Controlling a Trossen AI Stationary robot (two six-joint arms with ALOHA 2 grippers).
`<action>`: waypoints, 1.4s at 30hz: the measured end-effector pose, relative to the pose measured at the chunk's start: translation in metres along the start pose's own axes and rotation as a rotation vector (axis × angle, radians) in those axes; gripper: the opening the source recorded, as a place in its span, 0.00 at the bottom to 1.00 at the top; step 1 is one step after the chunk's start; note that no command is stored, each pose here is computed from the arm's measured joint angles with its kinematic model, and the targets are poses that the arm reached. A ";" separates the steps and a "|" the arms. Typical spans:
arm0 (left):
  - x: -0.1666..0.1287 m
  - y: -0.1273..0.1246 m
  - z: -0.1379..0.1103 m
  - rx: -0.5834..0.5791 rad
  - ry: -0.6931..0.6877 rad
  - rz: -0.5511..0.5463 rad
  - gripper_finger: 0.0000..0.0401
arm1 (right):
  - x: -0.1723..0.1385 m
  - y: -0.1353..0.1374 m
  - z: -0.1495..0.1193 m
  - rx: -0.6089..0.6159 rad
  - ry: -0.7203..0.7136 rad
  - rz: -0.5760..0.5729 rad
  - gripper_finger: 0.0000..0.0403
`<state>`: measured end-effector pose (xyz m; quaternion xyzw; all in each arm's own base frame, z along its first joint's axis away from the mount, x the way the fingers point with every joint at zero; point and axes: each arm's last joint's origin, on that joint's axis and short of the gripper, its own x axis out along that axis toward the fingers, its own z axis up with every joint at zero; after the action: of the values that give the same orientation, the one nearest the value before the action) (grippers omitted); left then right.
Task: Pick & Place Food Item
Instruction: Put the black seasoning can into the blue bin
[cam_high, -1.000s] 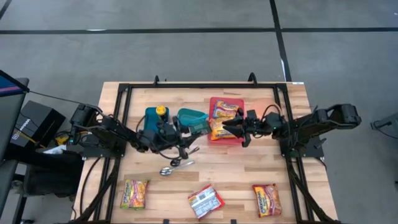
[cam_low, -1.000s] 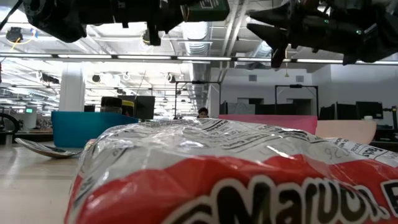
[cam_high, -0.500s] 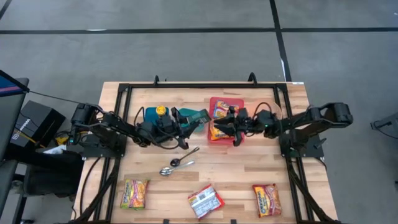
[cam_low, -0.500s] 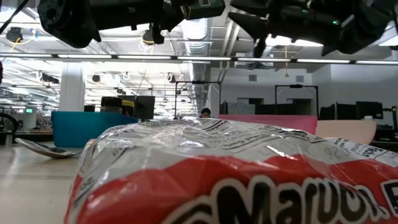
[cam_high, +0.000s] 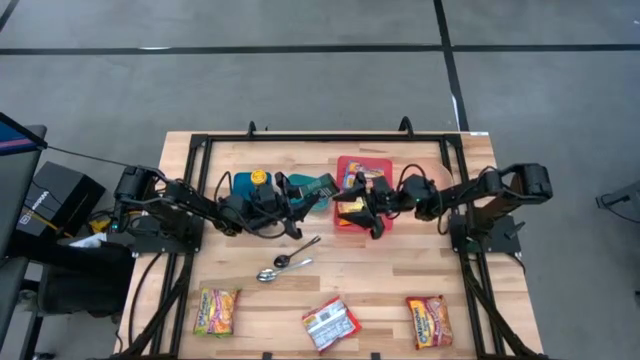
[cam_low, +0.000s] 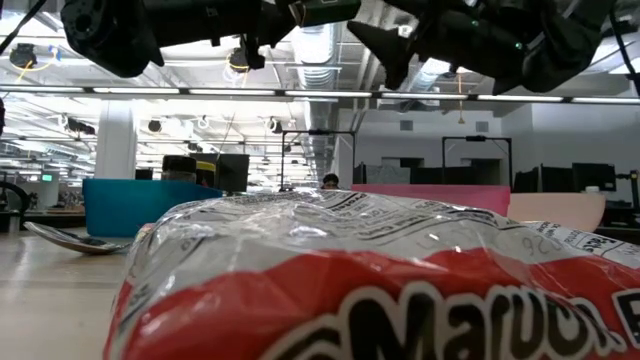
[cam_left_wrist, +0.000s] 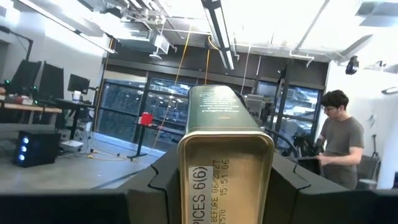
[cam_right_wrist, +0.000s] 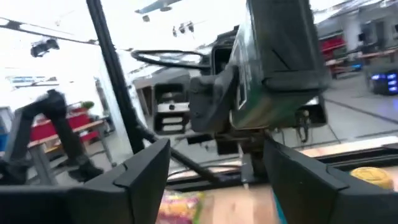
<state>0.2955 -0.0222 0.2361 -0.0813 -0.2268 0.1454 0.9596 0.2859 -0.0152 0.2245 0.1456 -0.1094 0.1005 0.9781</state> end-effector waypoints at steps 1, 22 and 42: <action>0.001 0.001 0.000 -0.012 -0.001 0.003 0.34 | 0.000 0.000 0.000 0.000 -0.011 -0.025 0.63; 0.013 -0.004 0.009 -0.040 -0.038 -0.023 0.33 | 0.021 -0.003 0.019 0.008 -0.047 -0.130 0.64; 0.013 -0.006 0.007 -0.035 -0.019 -0.037 0.32 | 0.022 -0.004 0.025 -0.015 -0.100 -0.147 0.64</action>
<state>0.3048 -0.0229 0.2493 -0.0923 -0.2399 0.1243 0.9584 0.3031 -0.0231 0.2525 0.1505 -0.1477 0.0201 0.9773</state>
